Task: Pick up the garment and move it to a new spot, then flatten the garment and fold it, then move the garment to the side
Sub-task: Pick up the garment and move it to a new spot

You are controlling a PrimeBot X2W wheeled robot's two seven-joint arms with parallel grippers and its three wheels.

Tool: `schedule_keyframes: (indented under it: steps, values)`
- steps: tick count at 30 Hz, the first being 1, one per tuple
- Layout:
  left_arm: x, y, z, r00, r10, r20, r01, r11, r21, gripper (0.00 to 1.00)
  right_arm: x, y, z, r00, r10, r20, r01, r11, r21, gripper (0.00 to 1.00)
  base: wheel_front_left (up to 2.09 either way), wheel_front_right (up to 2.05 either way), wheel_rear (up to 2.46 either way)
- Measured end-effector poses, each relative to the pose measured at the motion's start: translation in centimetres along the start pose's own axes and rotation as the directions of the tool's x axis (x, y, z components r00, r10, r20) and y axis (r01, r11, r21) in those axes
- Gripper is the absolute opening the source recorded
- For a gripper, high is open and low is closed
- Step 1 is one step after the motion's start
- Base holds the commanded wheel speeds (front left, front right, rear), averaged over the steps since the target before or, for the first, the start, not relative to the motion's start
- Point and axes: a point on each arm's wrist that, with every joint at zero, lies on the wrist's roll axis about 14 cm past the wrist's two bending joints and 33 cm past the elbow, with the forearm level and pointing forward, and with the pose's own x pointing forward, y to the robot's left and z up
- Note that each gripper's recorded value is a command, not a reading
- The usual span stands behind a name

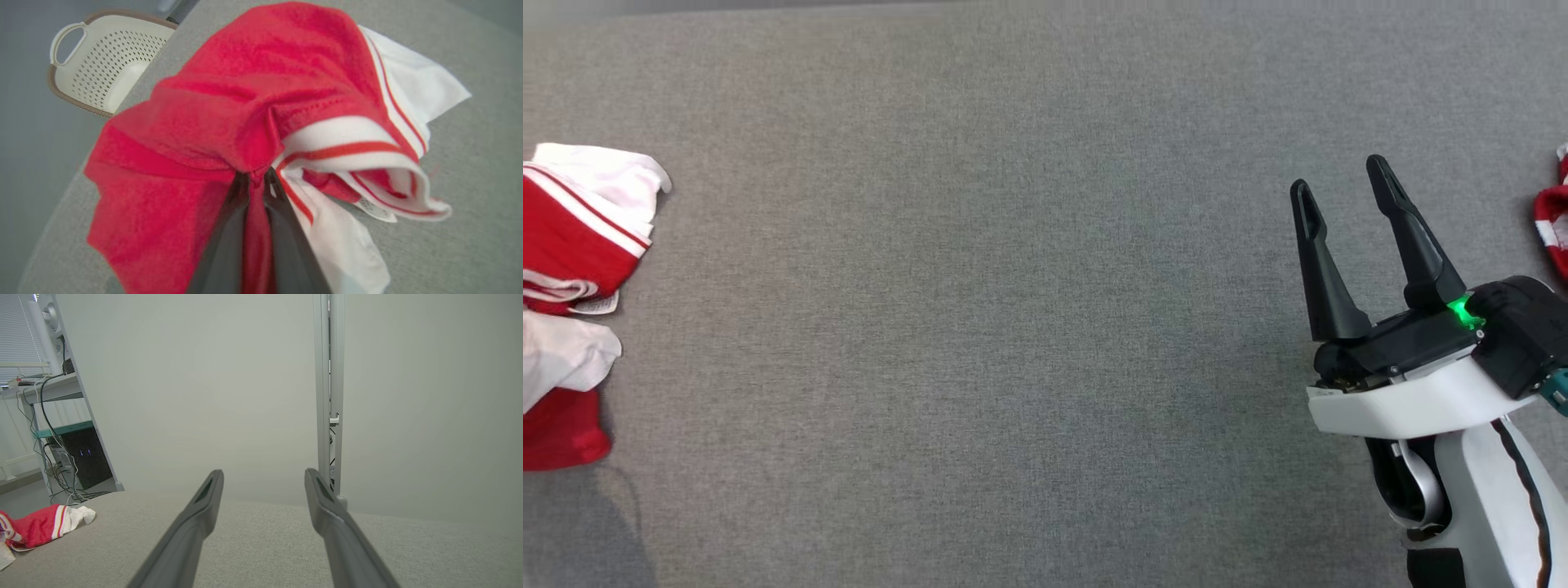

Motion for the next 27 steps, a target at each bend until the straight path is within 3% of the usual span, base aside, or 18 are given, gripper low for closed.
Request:
schedule_keyframes:
  steps: [9,16,21,24,27]
  values:
    - [-5.2,-5.2,8.1,0.949,-0.174,0.264,0.124,0.972,0.197,0.0,-1.7,1.6,2.8,0.999,0.002,0.043,-0.003,1.0,0.012,1.0,0.0,0.0,0.0]
    - [-11.3,-12.8,12.6,0.826,-0.403,0.393,0.271,0.897,0.35,0.0,-3.7,1.6,5.7,0.995,-0.024,0.095,0.025,1.0,-0.003,1.0,0.0,0.0,0.0]
    - [-15.9,-20.8,13.5,0.689,-0.602,0.403,0.421,0.786,0.453,0.0,-5.3,0.6,7.8,0.988,-0.067,0.137,0.071,0.997,-0.028,1.0,0.0,0.0,0.0]
    - [-19.0,-25.8,12.7,0.588,-0.719,0.371,0.52,0.687,0.507,0.0,-6.5,-0.2,8.9,0.982,-0.099,0.159,0.107,0.994,-0.039,1.0,0.0,0.0,0.0]
    - [-22.3,-30.7,10.9,0.466,-0.825,0.32,0.626,0.563,0.54,0.0,-7.7,-1.5,9.9,0.973,-0.144,0.178,0.155,0.986,-0.053,1.0,0.0,0.0,0.0]
